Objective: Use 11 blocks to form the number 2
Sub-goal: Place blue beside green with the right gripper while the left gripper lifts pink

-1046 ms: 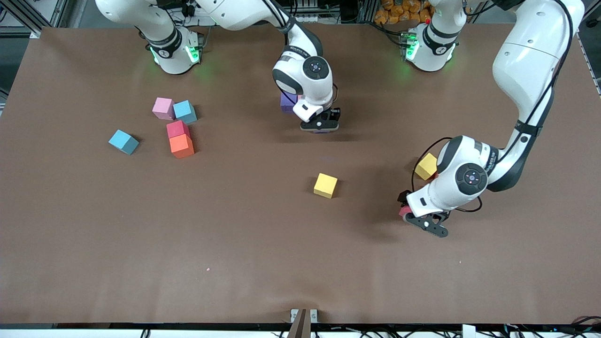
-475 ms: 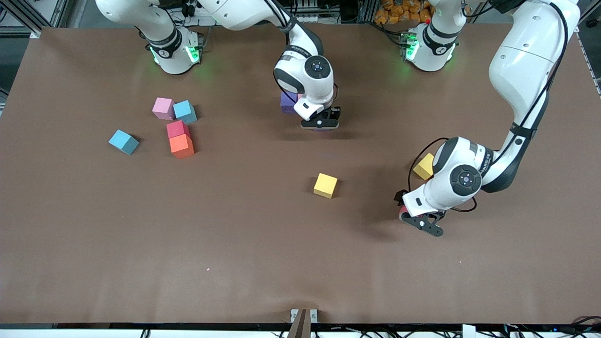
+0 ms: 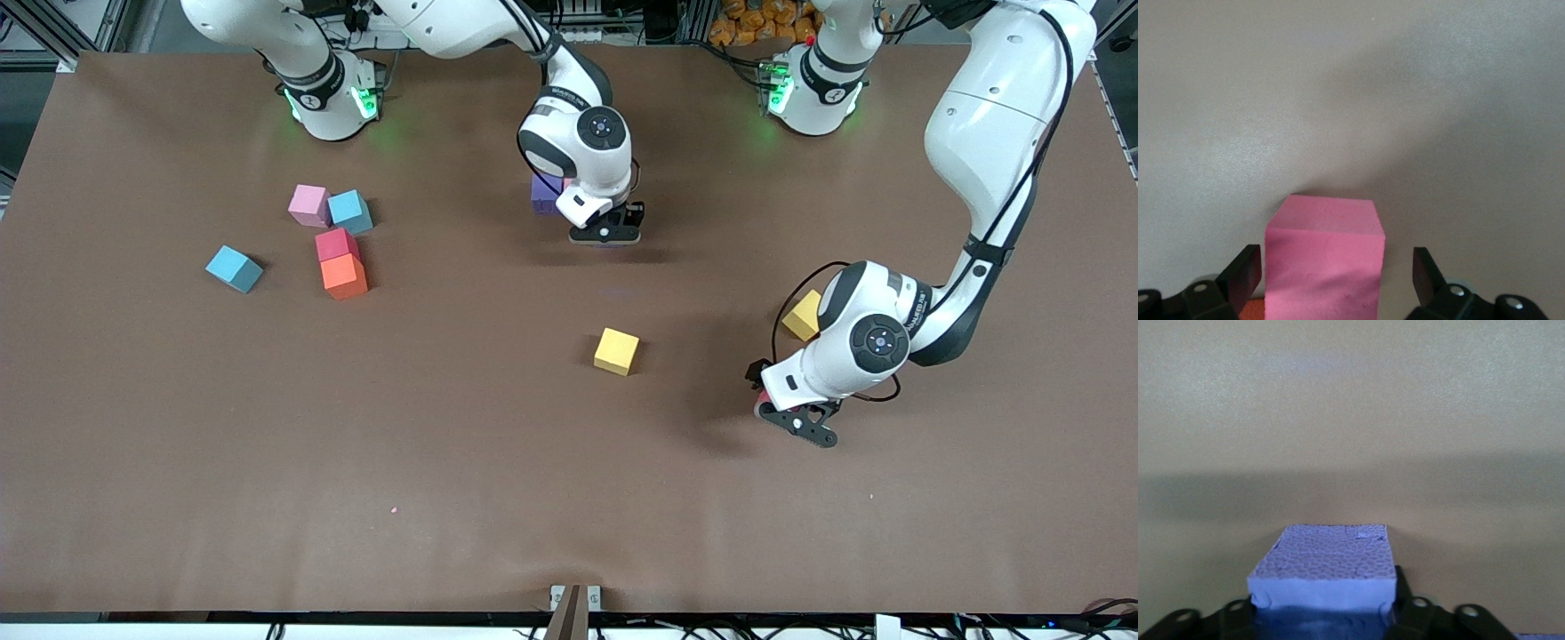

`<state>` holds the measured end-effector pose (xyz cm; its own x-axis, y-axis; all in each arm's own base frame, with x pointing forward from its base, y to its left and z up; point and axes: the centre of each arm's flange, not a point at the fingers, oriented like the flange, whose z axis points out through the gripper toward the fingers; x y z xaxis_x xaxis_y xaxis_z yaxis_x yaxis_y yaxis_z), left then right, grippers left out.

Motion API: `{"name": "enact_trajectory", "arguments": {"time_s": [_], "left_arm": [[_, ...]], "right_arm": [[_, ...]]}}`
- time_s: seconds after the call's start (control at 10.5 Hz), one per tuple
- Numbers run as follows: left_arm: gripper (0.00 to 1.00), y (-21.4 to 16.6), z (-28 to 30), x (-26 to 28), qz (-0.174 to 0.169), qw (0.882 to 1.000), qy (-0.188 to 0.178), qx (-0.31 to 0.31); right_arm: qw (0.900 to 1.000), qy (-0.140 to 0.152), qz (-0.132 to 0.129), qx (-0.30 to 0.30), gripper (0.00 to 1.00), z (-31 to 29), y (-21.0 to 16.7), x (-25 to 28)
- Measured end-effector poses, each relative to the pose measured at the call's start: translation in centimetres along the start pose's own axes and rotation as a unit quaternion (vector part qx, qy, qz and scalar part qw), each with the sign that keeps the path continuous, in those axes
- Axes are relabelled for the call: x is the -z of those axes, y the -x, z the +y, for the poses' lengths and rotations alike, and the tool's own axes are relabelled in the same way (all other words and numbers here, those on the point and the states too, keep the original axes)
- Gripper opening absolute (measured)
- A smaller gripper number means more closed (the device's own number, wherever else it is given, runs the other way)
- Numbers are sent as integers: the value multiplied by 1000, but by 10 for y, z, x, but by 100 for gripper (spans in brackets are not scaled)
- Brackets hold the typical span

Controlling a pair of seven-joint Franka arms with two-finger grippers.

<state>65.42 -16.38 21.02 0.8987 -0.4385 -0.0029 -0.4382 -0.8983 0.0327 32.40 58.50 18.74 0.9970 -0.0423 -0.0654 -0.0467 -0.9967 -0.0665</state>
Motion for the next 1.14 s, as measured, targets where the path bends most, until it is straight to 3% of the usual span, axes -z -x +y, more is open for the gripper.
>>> {"name": "enact_trajectory", "arguments": {"time_s": [0.1,0.19,0.38,0.76,1.14], "left_arm": [[100,0,0,-1,0,1000,0,0],[100,0,0,-1,0,1000,0,0],[99,0,0,-2,-1,1000,0,-1],[70,1,2,-7,-4,1000,-3,-7],[66,-2,-6,-2,2,1000,-6,-1]], "right_arm": [[1000,0,0,0,94,0,0,0],[1000,0,0,0,100,0,0,0],[1000,-3,2,0,100,-2,-1,3],[1000,-14,14,-3,100,-5,-10,41],[999,32,2,28,100,55,-56,123]]}}
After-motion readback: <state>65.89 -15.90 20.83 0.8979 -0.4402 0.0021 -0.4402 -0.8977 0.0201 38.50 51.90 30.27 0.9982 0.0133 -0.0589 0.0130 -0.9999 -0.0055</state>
